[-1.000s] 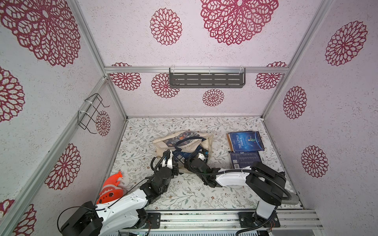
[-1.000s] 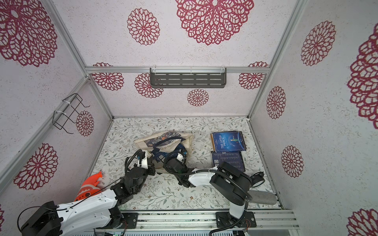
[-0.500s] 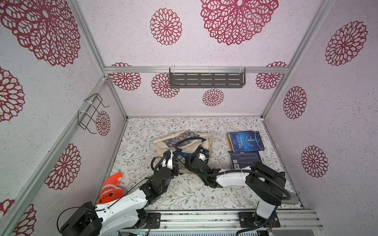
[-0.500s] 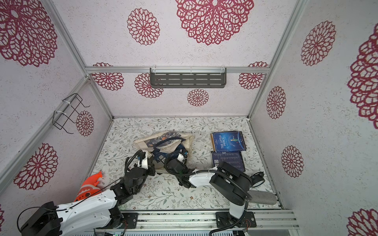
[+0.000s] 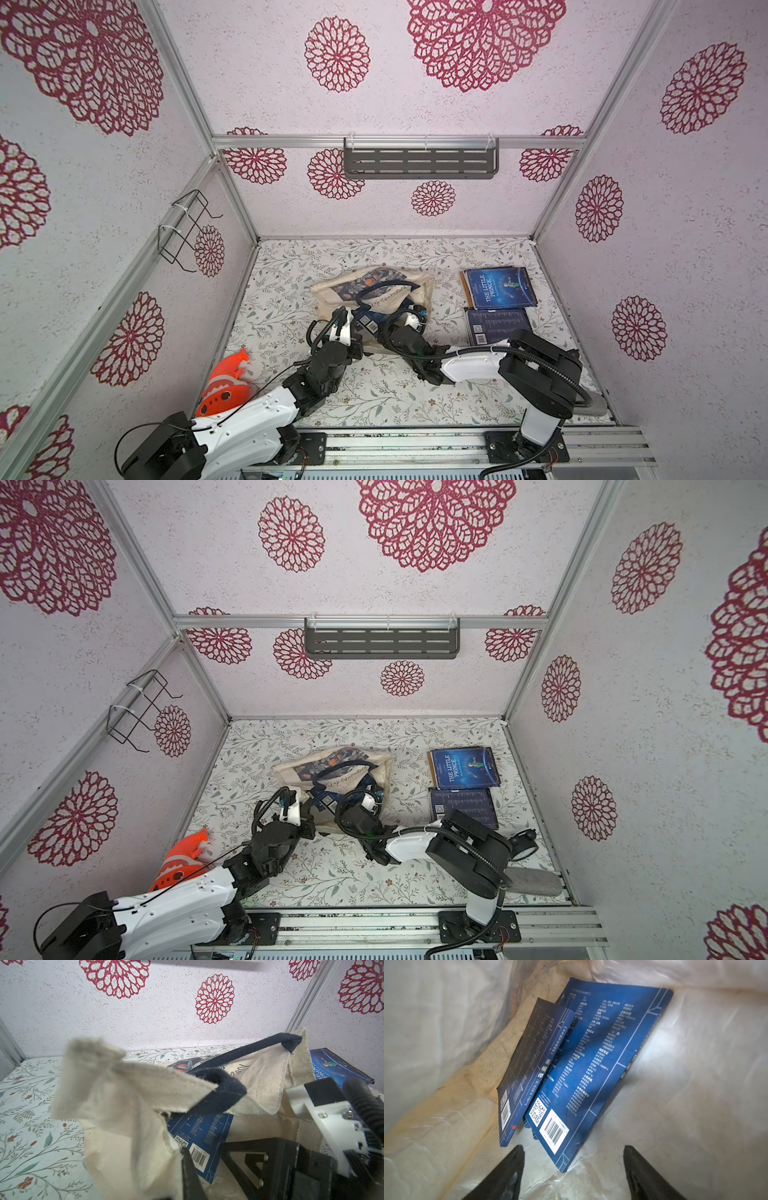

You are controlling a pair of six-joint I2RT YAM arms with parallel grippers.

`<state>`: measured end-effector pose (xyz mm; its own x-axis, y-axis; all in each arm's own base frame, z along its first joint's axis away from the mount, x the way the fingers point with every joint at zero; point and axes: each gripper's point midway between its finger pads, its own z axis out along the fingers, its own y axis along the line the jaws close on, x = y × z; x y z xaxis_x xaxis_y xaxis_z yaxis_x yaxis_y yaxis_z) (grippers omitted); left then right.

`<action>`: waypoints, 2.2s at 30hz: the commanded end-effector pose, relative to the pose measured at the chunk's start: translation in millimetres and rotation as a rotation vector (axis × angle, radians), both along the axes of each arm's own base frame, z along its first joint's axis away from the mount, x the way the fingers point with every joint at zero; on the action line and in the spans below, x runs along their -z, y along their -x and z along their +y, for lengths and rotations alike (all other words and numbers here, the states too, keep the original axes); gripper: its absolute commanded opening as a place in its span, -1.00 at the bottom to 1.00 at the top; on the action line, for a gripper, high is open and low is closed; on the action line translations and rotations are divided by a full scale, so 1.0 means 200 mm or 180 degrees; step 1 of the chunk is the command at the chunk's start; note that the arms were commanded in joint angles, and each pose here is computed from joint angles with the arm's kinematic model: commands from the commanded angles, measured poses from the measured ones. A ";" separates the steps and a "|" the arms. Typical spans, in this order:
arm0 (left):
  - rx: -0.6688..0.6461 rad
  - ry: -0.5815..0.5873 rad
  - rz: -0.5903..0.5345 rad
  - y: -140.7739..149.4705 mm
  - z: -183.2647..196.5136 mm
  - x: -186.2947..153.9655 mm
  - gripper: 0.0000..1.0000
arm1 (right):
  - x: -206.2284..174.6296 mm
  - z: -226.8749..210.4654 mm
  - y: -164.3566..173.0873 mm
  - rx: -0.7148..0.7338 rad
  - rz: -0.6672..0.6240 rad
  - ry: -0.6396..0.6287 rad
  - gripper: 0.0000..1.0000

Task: Take out the books from the canvas bag
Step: Pick up the book from the canvas bag.

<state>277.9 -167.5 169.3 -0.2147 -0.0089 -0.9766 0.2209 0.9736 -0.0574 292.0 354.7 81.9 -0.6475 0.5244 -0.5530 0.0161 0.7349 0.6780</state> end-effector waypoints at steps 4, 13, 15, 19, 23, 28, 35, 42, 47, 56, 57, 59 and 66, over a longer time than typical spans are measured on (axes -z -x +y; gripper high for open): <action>0.0184 0.0183 -0.0215 0.02 -0.07 -0.12 -1.00 | -0.09 -0.03 -0.06 0.0059 -0.0117 -0.0077 0.44; 0.0247 0.0199 -0.0180 0.02 -0.10 -0.11 -1.00 | -0.10 -0.02 -0.10 0.0003 0.0042 -0.0238 0.31; 0.0253 0.0197 -0.0173 0.01 -0.10 -0.11 -1.00 | -0.06 -0.04 -0.09 0.0049 0.0182 -0.0272 0.36; 0.0254 0.0205 -0.0177 0.02 -0.10 -0.12 -1.00 | -0.01 0.00 -0.13 -0.0018 0.0380 -0.0385 0.39; 0.0263 0.0216 -0.0178 0.02 -0.10 -0.12 -1.00 | 0.00 0.04 -0.19 -0.0116 0.0434 -0.0582 0.39; 0.0273 0.0216 -0.0171 0.02 -0.10 -0.12 -1.00 | -0.07 0.07 -0.24 -0.0240 0.0223 -0.0634 0.29; 0.0306 0.0210 -0.0148 0.02 -0.12 -0.11 -1.00 | -0.13 0.12 -0.27 -0.0398 -0.0054 -0.0728 -0.04; 0.0296 0.0204 -0.0139 0.01 -0.12 -0.10 -1.00 | -0.26 0.16 -0.31 -0.0473 -0.0308 -0.0773 -0.28; 0.0296 0.0201 -0.0144 0.01 -0.12 -0.11 -1.00 | -0.17 0.08 -0.30 -0.0223 -0.0125 -0.0582 0.07; 0.0299 0.0184 -0.0129 0.01 -0.12 -0.10 -1.00 | -0.15 0.23 -0.32 -0.0397 -0.0057 -0.0721 0.10; 0.0302 0.0186 -0.0123 0.01 -0.13 -0.09 -1.00 | -0.15 0.24 -0.32 -0.0396 -0.0067 -0.0706 0.10; 0.0302 0.0186 -0.0130 0.01 -0.13 -0.10 -1.00 | -0.13 0.26 -0.34 -0.0379 -0.0051 -0.0643 0.09; 0.0324 0.0196 -0.0125 0.01 -0.13 -0.10 -1.00 | -0.07 0.30 -0.39 -0.0326 -0.0026 -0.0661 0.05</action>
<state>277.1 -176.0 165.1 -0.2272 -0.0028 -0.9738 0.2600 0.9635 -0.0634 363.7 407.3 86.3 -0.7125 0.5381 -0.4504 -0.0496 0.6016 0.7973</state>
